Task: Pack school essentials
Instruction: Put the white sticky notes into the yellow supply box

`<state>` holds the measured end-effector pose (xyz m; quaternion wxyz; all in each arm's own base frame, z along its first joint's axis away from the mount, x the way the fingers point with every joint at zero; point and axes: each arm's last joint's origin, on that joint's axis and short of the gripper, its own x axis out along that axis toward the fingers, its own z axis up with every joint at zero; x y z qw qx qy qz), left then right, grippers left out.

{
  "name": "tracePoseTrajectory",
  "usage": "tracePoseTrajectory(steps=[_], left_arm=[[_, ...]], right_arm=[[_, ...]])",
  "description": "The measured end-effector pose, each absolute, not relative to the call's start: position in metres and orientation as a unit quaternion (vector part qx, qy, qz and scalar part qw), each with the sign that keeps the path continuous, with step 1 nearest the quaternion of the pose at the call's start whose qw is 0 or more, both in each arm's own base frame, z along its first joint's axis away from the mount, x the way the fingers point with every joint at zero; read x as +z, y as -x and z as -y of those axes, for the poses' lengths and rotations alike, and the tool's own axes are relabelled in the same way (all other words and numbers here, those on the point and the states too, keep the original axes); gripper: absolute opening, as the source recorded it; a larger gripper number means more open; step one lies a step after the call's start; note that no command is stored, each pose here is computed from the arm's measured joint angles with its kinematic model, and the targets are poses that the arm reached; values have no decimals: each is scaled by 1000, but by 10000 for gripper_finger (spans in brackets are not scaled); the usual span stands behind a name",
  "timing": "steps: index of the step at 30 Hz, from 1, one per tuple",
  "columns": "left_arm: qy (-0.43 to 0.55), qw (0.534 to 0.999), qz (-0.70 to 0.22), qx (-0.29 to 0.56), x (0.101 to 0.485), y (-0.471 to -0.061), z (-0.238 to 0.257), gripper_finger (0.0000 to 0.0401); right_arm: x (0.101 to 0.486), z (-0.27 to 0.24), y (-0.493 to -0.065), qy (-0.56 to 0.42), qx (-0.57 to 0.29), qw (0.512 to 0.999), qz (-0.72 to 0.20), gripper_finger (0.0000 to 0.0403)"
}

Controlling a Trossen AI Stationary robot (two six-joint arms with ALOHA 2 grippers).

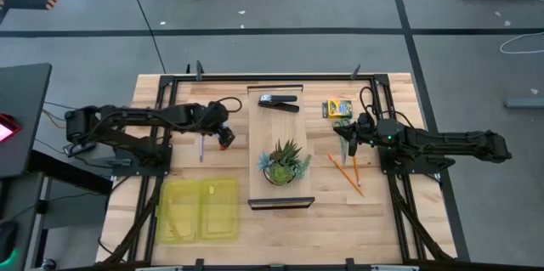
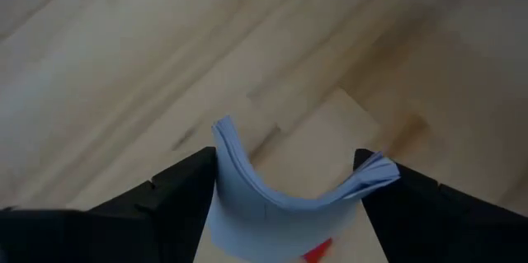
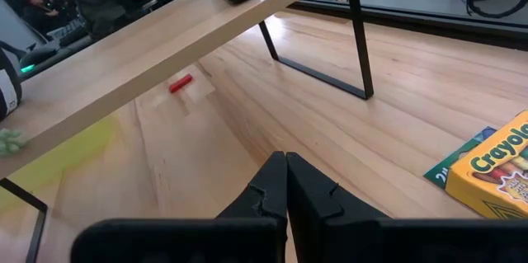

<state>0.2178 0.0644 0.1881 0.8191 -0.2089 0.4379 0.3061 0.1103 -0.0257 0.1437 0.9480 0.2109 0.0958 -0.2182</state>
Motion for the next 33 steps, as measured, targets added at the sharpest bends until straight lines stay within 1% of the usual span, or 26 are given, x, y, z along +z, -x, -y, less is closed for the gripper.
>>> tracePoseTrajectory(steps=[5, 11, 22, 27, 33], left_arm=[[206, 811, -468, 284, 186, -214, -56, 293], [203, 811, -471, 280, 186, -215, -53, 290], [192, 814, -475, 274, 186, -215, -53, 228], [192, 814, -476, 271, 186, -215, -53, 218], [225, 814, -482, 232, 185, -216, -50, 218]], right_arm=[[144, 26, -110, -211, -218, 948, -95, 10], [144, 26, -110, -211, -218, 948, -95, 10], [144, 26, -110, -211, -218, 948, -95, 10], [144, 26, -110, -211, -218, 948, -96, 10], [144, 26, -110, -211, -218, 948, -95, 10]])
